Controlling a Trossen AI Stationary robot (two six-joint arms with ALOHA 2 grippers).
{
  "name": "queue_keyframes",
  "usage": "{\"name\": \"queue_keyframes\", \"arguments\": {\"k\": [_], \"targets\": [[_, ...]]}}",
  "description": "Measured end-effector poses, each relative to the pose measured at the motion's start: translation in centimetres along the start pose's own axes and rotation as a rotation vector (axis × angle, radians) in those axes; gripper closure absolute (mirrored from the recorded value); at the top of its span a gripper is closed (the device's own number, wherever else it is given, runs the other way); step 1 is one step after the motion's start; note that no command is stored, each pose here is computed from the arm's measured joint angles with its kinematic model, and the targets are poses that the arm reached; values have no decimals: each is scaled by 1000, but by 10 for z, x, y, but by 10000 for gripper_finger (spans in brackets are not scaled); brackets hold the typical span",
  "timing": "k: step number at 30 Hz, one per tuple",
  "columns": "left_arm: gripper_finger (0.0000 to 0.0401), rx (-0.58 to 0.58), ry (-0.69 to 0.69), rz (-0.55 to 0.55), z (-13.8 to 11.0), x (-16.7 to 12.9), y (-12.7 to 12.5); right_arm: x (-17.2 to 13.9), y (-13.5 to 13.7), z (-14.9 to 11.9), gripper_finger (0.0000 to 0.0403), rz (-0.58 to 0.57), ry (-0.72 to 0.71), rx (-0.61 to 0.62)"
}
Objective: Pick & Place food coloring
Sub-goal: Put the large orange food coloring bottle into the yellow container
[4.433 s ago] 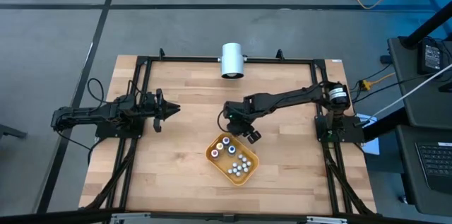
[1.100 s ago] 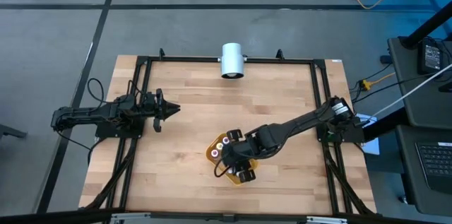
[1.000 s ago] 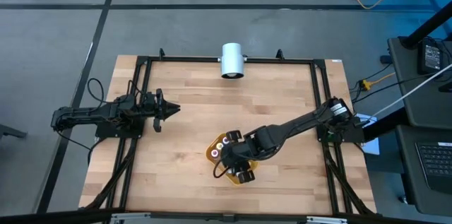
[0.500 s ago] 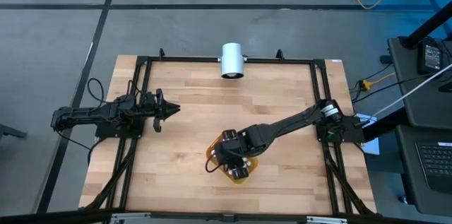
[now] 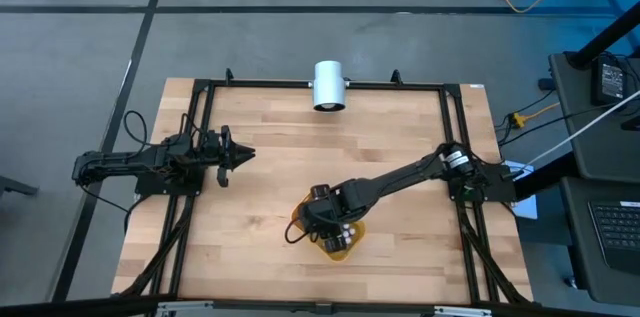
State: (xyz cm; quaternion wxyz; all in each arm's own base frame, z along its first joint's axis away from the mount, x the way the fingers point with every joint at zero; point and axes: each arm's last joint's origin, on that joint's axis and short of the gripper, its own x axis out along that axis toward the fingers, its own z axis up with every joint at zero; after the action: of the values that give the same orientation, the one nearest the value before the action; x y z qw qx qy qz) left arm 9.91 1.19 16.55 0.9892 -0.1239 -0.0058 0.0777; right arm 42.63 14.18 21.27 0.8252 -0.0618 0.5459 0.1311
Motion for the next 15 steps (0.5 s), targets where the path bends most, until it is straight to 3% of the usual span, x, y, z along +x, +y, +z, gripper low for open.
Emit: {"name": "queue_keyframes", "arguments": {"k": [3, 15], "targets": [[333, 0, -1, 0, 0, 0, 0, 13, -1, -3, 240, -2, 33, 2], [336, 0, 0, 0, 0, 0, 0, 15, -6, -1, 240, -4, 16, 17]]}}
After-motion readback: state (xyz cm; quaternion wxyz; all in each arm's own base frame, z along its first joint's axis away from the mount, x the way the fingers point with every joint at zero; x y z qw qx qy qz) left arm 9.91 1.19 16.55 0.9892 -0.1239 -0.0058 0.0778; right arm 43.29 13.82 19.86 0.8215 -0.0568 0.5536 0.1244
